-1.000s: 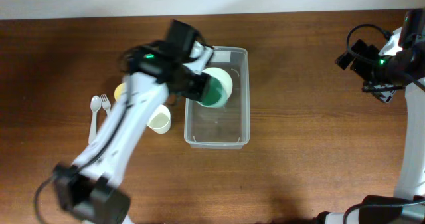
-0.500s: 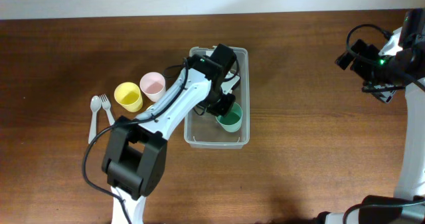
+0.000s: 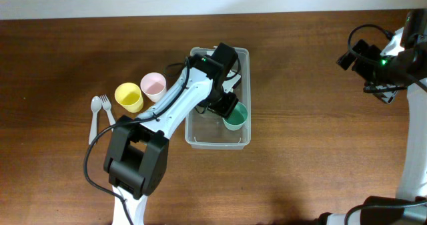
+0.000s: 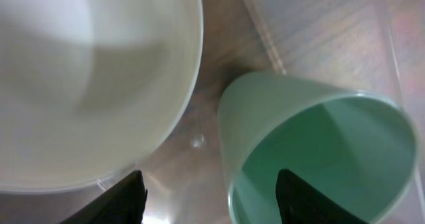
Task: Pack container
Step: 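Carry the green cup into the container's right side and release it, then move the left gripper to the white cup and grasp it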
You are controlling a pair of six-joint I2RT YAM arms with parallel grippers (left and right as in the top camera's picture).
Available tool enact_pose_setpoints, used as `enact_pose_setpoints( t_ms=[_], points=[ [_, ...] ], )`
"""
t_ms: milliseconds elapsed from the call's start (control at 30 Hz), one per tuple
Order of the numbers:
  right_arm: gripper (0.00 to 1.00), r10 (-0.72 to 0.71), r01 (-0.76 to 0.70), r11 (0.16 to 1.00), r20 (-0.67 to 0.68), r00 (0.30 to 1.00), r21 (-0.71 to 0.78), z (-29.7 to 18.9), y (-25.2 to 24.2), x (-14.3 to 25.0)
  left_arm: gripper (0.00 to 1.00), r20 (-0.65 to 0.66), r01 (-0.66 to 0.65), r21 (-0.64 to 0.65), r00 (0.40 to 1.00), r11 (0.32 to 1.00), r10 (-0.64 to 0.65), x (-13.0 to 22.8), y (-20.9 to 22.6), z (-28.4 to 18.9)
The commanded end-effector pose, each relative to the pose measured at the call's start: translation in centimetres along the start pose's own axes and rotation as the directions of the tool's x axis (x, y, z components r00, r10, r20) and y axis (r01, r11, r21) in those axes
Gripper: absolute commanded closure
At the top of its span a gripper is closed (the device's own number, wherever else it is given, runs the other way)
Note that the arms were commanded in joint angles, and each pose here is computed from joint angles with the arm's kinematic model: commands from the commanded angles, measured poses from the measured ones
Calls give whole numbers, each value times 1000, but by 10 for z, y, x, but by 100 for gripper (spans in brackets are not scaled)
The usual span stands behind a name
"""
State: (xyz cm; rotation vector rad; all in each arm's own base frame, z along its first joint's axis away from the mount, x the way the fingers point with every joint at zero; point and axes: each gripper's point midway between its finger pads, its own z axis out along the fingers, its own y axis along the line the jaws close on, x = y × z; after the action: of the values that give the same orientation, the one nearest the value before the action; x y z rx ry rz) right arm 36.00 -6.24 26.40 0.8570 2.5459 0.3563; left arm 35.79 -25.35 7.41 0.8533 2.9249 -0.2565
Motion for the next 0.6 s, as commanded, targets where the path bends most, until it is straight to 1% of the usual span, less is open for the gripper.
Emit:
enact_pose_setpoints(
  t_ms=[0,133,300,433,567],
  points=[
    [1,0,0,1000,21,1000,1,-5,1,-4,35,46,2,-15,999,1000,-1,-17,5,-30],
    [1,1,-1,1000,22,1000,1,-5,0,-4,34,54,46,-86,998,995,-41,-17,27,-85],
    [2,1,-1,1000,22,1000,1,-5,0,-4,26,72,143,-137,988,980,-134,-4,67,-139],
    [1,1,-1,1000,22,1000,1,-5,0,-4,25,43,273,-145,962,951,-270,19,110,-152],
    [1,1,-1,1000,22,1000,1,-5,0,-4,26,-24,411,-128,908,903,-417,50,148,-146]
  ],
)
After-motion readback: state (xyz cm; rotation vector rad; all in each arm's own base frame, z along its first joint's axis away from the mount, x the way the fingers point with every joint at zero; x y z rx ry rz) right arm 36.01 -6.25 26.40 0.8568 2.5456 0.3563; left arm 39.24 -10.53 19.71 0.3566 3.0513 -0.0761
